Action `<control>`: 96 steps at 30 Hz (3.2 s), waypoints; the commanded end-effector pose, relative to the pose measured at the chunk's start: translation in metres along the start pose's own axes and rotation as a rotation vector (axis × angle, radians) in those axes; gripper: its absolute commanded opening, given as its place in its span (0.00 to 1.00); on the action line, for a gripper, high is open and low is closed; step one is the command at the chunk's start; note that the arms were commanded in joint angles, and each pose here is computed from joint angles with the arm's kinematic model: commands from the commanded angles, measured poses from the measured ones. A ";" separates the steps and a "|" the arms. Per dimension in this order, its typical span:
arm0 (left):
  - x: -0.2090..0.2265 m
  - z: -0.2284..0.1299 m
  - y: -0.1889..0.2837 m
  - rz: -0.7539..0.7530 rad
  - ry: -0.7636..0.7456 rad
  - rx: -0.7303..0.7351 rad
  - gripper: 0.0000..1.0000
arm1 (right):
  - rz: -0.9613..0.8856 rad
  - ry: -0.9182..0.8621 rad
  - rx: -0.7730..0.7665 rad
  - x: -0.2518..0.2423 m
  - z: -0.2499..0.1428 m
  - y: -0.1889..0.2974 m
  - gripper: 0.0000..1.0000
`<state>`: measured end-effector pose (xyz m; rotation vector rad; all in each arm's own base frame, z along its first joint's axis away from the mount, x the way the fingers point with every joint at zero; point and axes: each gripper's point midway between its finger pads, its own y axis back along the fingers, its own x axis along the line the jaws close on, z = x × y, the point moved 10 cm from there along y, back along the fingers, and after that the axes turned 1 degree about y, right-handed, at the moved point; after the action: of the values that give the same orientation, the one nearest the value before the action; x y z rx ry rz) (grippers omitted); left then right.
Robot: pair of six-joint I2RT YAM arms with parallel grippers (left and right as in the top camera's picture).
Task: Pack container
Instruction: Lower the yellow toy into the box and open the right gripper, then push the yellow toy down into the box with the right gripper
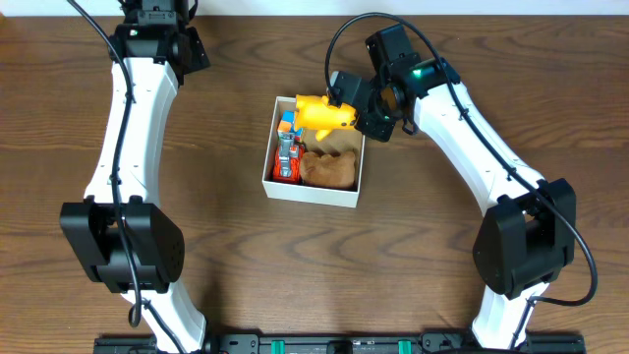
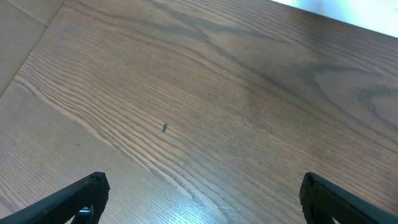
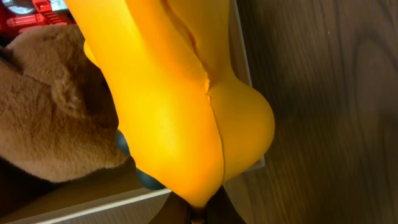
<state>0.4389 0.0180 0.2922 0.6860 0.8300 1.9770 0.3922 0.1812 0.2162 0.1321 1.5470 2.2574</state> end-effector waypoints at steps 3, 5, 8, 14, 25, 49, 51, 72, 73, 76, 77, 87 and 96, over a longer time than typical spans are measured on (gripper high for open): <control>0.001 0.002 0.002 -0.001 0.006 -0.008 0.98 | 0.003 -0.009 0.008 0.001 -0.001 0.001 0.01; 0.001 0.002 0.002 -0.001 0.006 -0.008 0.98 | 0.004 -0.013 0.010 0.000 -0.002 0.001 0.03; 0.001 0.002 0.002 -0.001 0.006 -0.008 0.98 | 0.001 -0.016 0.010 -0.001 -0.004 0.002 0.15; 0.001 0.002 0.002 -0.001 0.006 -0.008 0.98 | -0.009 -0.023 0.023 -0.003 -0.007 0.002 0.21; 0.001 0.002 0.002 -0.001 0.006 -0.008 0.98 | -0.049 0.001 -0.037 -0.007 0.005 0.002 0.02; 0.001 0.002 0.002 -0.001 0.006 -0.008 0.98 | 0.269 -0.023 -0.305 0.023 0.042 -0.049 0.01; 0.001 0.002 0.002 -0.001 0.006 -0.008 0.98 | 0.285 -0.015 -0.308 0.027 0.045 -0.052 0.01; 0.001 0.002 0.002 -0.001 0.006 -0.008 0.98 | 0.354 -0.040 -0.203 0.041 0.034 -0.084 0.01; 0.001 0.002 0.002 -0.001 0.006 -0.008 0.98 | 0.364 -0.046 -0.191 0.042 0.032 -0.090 0.01; 0.001 0.002 0.002 -0.001 0.006 -0.008 0.98 | 0.392 -0.068 -0.131 0.046 0.022 -0.106 0.01; 0.001 0.002 0.002 -0.001 0.006 -0.008 0.98 | 0.386 -0.074 -0.098 0.046 0.018 -0.111 0.01; 0.001 0.002 0.002 -0.001 0.006 -0.008 0.98 | 0.203 -0.099 -0.035 0.014 0.008 -0.098 0.01; 0.001 0.002 0.002 -0.001 0.006 -0.008 0.98 | 0.032 -0.118 -0.123 -0.019 0.031 -0.057 0.01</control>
<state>0.4389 0.0180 0.2922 0.6859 0.8302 1.9766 0.4234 0.2265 0.1520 0.3261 1.3886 2.4178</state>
